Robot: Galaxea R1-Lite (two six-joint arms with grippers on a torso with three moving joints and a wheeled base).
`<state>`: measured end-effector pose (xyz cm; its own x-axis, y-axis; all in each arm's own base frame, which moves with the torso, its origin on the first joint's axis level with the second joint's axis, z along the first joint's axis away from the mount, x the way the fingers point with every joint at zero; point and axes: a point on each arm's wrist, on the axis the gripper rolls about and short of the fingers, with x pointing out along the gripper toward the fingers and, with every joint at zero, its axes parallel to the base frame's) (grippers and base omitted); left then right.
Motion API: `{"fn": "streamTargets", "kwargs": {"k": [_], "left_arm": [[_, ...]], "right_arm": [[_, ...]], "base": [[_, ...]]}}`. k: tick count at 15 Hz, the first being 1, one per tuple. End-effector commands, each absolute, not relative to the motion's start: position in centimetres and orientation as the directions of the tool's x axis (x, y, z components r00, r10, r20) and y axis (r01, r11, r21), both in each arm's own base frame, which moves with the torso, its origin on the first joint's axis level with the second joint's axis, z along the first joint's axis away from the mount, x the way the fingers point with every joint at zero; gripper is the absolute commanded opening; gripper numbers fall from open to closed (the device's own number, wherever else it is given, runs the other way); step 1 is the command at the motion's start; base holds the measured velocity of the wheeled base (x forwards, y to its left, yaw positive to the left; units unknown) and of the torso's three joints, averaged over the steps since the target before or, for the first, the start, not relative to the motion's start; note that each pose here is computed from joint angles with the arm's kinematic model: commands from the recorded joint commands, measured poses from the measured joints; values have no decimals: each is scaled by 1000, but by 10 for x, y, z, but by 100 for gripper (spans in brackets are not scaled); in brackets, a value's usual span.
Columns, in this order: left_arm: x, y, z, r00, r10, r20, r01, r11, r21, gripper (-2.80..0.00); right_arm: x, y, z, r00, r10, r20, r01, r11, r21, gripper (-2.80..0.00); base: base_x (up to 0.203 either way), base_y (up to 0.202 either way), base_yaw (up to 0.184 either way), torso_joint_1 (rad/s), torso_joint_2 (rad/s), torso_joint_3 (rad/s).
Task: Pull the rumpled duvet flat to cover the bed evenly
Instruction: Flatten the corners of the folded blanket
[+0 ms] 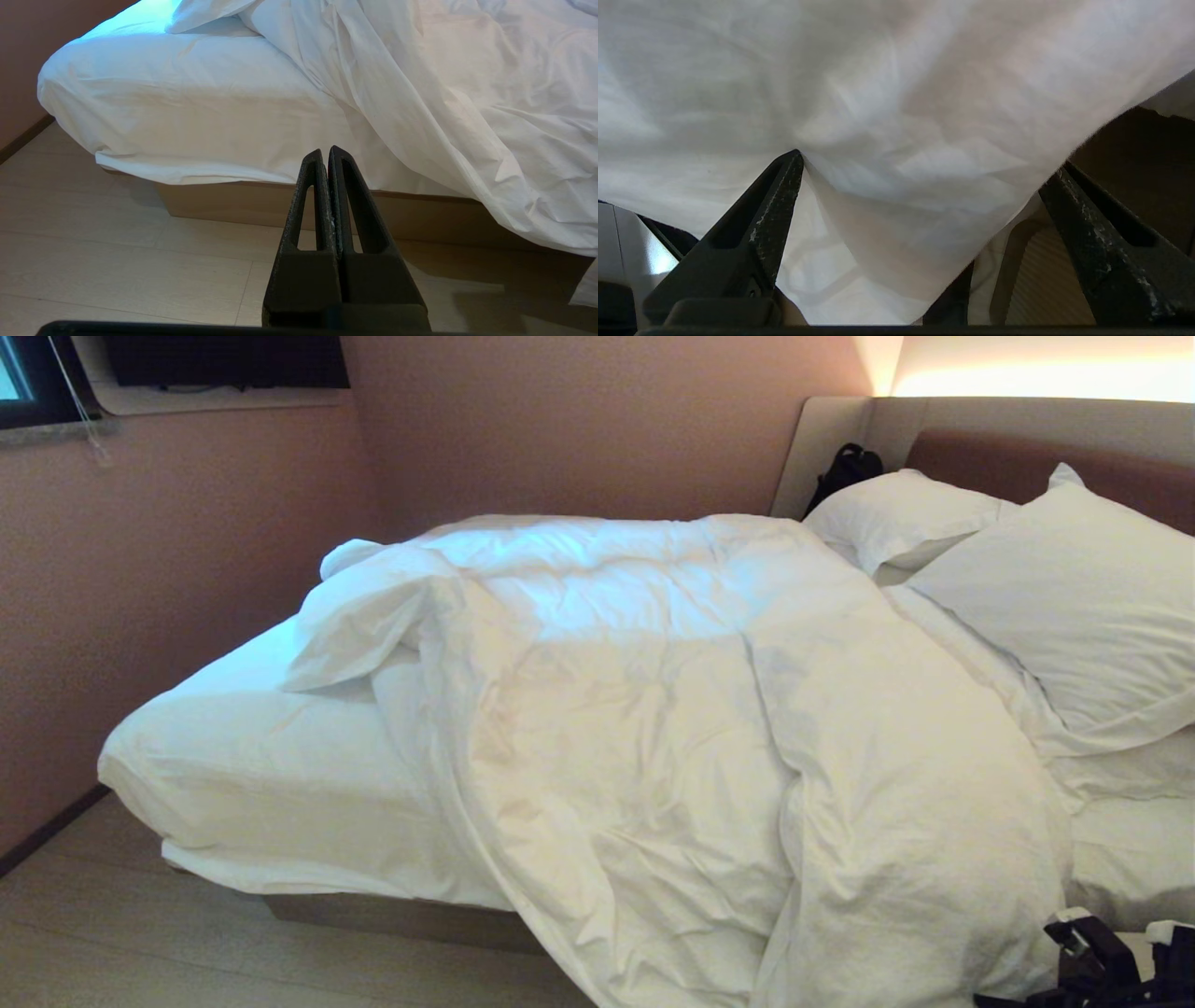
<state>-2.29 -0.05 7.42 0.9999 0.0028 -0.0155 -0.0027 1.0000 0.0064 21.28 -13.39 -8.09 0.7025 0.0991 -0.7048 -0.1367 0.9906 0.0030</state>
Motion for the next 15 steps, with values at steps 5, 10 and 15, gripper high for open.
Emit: {"fn": "streamTargets", "kwargs": {"k": [5,10,15], "left_arm": [[-23,-1,74,1000,2,-15,-1,1000,6,-280],[-23,-1,74,1000,2,-15,-1,1000,6,-280],[-23,-1,74,1000,3,-15,-3,1000,6,-280]], "right_arm": [[220,-134,-83,714,105,-692,-159,987,-14,0],[226,-134,-85,721,107,-685,-170,985,-24,0],[232,-133,-86,726,111,-679,-181,983,-32,0]], "base": [[0,0,0,0,0,0],[0,0,0,0,0,0],[0,0,0,0,0,0]]}}
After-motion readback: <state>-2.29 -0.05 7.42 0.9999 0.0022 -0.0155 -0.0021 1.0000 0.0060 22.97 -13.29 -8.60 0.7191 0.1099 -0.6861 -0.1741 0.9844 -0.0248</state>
